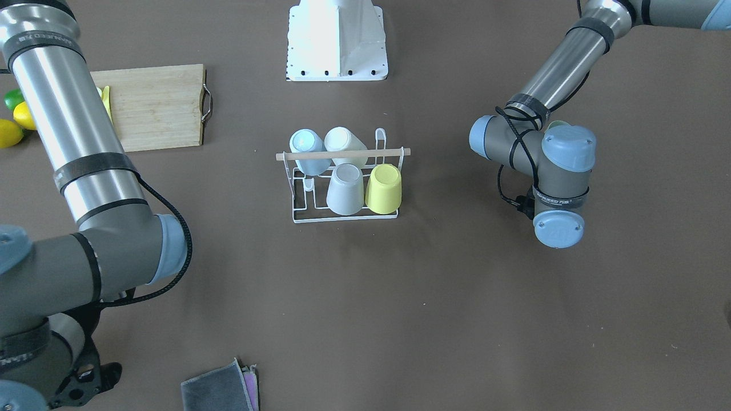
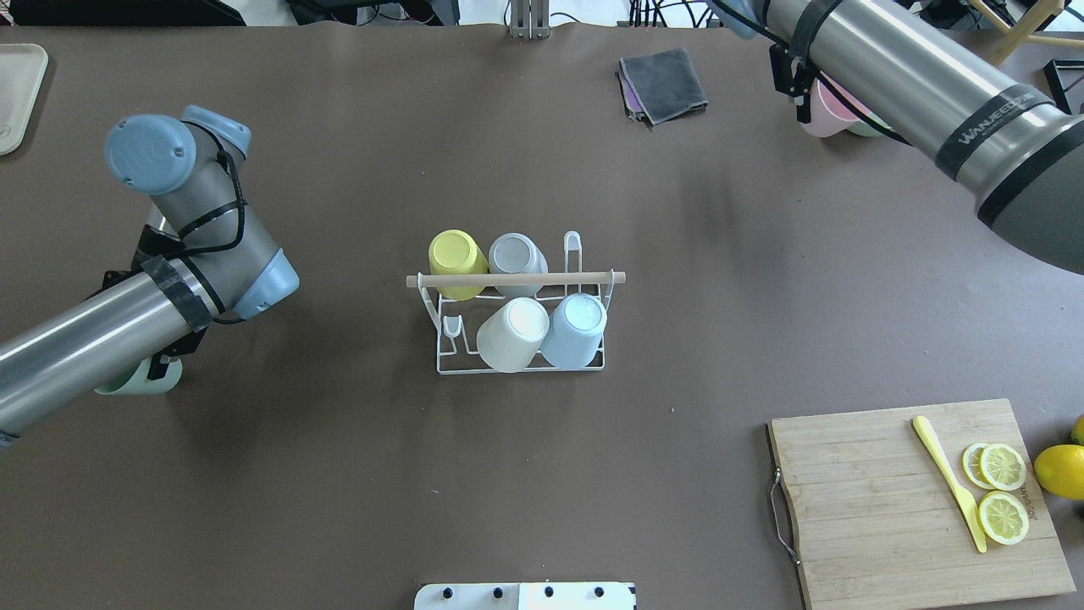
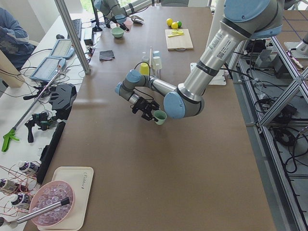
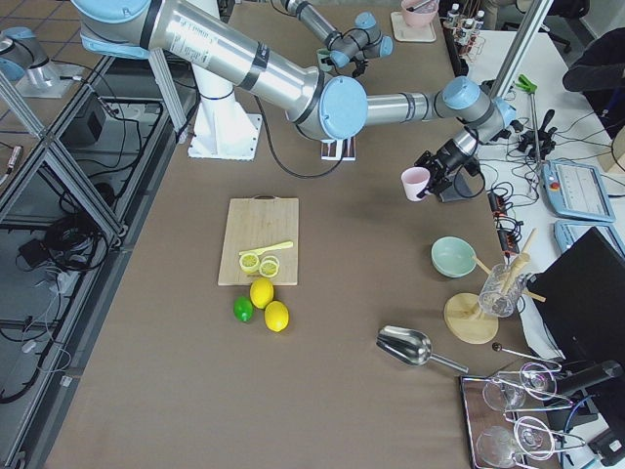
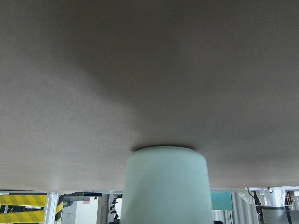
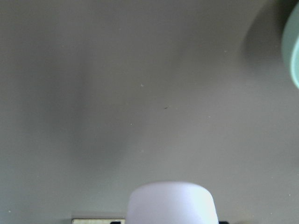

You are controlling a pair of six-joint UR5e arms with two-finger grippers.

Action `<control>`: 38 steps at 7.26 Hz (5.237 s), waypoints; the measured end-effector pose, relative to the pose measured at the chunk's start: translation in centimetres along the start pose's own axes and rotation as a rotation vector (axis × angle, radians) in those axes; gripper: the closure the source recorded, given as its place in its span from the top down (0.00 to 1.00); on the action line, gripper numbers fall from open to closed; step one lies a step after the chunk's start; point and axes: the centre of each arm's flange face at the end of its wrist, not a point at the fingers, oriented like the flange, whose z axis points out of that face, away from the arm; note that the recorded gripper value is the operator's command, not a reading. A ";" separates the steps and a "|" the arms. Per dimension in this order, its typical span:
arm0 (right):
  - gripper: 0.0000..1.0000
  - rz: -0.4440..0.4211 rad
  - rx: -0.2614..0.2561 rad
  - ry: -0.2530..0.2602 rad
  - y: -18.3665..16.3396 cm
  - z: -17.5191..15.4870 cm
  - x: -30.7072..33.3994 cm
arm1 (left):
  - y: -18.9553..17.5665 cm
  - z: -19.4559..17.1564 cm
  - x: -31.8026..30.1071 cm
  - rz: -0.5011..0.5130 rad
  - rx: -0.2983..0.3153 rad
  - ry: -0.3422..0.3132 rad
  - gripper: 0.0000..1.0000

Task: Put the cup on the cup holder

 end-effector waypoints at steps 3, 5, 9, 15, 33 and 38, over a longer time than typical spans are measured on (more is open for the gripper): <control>0.00 0.161 0.119 -0.025 2.6 -2.1 1.8 | 5.6 -5.0 -1.7 0.065 0.272 -0.050 0.37; 0.00 0.177 0.211 -0.033 4.5 -1.3 2.1 | 7.6 -7.8 -1.0 0.074 0.564 -0.108 0.36; 0.00 0.175 0.451 -0.072 4.7 5.5 3.7 | 13.0 -8.9 1.6 0.223 1.020 -0.177 0.36; 0.00 0.122 0.620 -0.337 5.6 7.2 6.5 | 22.1 -5.9 3.7 0.336 1.802 -0.229 0.27; 0.00 -0.482 0.617 -0.712 10.5 9.2 10.7 | 16.9 10.6 32.5 0.094 2.458 -0.095 0.21; 0.00 -0.535 0.545 -0.869 12.6 9.0 11.6 | 15.5 8.9 33.8 0.051 2.486 -0.087 0.21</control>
